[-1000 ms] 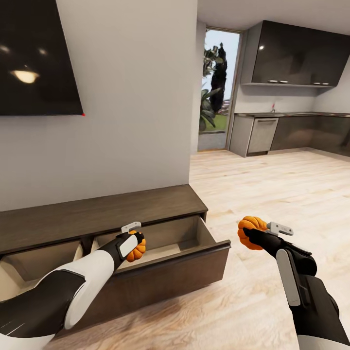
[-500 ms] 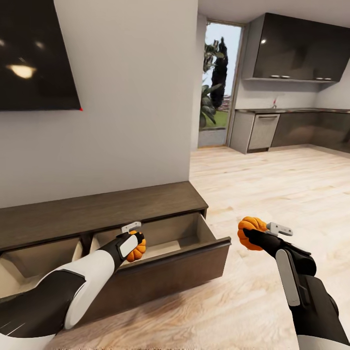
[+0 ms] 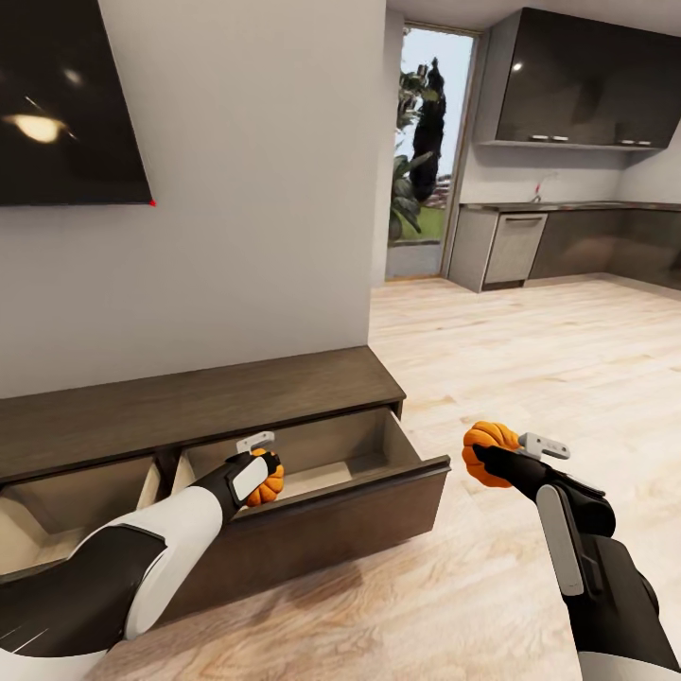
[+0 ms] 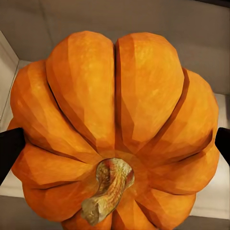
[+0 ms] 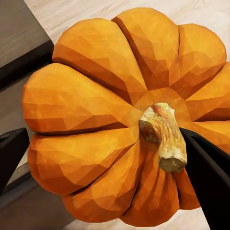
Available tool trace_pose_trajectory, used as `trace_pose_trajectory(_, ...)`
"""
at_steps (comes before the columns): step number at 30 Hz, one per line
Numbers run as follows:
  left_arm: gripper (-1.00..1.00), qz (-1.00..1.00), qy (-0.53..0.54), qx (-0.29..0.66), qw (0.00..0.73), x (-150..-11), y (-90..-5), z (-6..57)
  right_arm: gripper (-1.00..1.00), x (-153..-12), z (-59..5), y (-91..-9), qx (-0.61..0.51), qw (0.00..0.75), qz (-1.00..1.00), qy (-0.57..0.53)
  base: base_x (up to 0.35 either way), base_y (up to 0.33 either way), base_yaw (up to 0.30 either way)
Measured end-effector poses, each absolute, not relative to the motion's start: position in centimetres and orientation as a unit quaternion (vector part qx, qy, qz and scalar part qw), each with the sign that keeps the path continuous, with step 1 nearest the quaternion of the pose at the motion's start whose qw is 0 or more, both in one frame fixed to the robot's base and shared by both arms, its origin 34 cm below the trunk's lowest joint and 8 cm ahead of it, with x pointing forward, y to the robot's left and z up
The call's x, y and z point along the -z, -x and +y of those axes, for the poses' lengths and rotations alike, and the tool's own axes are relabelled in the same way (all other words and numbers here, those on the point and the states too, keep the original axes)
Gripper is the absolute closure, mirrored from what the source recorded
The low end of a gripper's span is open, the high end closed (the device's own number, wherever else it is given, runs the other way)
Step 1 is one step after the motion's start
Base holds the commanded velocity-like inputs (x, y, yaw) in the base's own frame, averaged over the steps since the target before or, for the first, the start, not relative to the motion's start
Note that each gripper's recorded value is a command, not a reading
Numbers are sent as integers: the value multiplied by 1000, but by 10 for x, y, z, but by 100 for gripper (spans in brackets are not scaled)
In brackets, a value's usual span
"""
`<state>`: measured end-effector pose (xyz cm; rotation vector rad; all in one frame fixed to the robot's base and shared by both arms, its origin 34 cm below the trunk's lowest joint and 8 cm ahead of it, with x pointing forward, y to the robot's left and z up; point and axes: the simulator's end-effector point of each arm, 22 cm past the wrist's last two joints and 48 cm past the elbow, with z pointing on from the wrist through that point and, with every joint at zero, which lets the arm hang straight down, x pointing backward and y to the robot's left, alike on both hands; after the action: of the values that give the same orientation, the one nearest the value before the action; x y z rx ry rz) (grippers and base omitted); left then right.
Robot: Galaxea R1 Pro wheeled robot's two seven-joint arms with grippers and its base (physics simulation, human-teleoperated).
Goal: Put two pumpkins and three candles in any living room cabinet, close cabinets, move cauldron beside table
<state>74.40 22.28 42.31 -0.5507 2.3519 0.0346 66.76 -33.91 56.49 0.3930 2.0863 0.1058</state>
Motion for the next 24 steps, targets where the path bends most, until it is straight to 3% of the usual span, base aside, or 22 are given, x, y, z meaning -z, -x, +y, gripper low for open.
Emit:
trace_pose_trajectory(7,100,910,212,-14,355,-423,-744,223,100,-565,-339,-668,-44,487,857,-162,0,0,0)
trace_pose_trajectory(8,-100,910,212,-14,355,-423,-744,222,100,-565,-339,-668,-44,487,857,-162,0,0,0)
trace_pose_trajectory(24,-100,910,214,-15,356,-423,-744,224,100,-565,-340,-668,-43,487,857,-162,0,0,0)
